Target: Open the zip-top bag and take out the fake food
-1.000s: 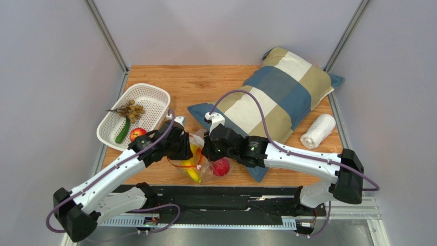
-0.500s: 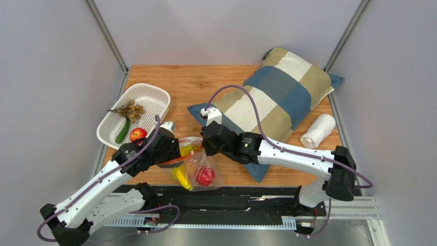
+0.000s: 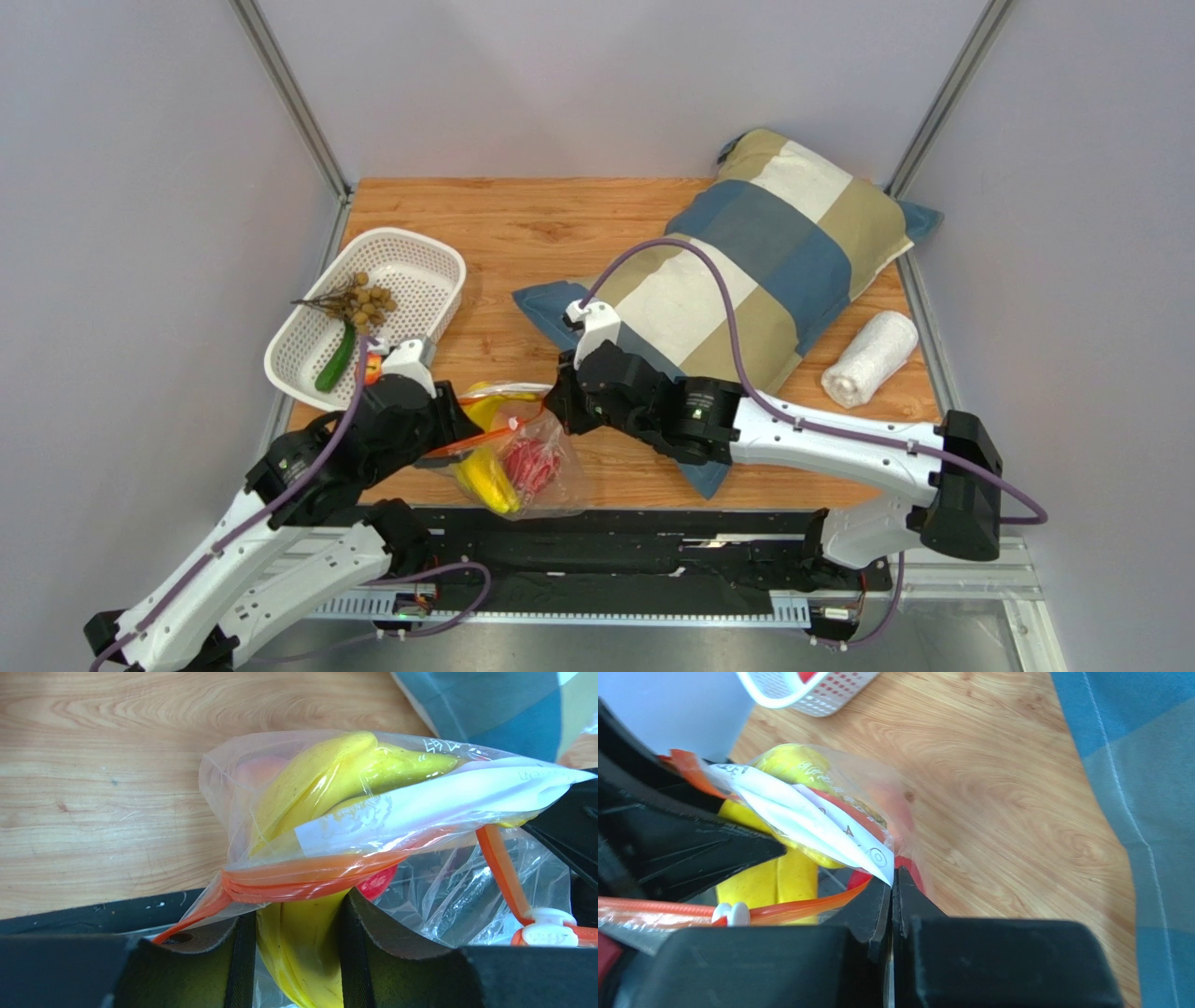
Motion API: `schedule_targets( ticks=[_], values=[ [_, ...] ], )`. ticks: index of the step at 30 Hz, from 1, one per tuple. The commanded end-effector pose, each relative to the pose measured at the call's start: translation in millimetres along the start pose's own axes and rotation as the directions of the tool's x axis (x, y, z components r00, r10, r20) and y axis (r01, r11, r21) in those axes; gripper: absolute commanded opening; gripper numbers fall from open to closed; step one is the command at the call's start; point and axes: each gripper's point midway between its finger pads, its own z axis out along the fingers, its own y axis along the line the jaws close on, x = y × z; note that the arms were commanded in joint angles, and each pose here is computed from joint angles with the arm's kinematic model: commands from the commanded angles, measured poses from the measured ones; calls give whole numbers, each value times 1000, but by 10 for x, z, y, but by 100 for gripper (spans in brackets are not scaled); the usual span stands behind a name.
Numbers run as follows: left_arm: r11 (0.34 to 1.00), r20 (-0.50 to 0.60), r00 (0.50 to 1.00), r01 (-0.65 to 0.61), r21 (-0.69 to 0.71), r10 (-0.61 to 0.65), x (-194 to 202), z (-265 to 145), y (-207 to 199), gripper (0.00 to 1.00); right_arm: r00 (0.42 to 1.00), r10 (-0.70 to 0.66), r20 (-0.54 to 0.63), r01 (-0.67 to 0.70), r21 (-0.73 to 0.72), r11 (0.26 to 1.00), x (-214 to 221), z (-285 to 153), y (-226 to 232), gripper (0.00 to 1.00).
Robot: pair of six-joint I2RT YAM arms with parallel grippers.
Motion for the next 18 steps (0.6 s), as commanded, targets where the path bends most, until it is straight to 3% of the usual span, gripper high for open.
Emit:
schedule_targets(
  ticks=[1,4,8,13,18],
  values=[
    [997,135,989,70,-37,-64,-229,-95,106,0,998,-59,-14,60,159,985,197,-103,-606,0],
    [998,140,989,59,-28,-55,-280,-39,36,0,999,-50,-9,50,133,990,210,-122,-585,0],
    [988,94,994,-71,137,59,-238,12,-308,0,1000,-30,1,29,210,977,125,-127,-670,0],
    [950,89,993,-102,294,79,-77,-3,-477,0,997,-83,3,80,244,966,31,-38,-744,0],
    [878,194,981,-115,465,25,-174,-248,-690,0,987,-156,-33,159,306,939,213,16,-1026,0]
  ],
)
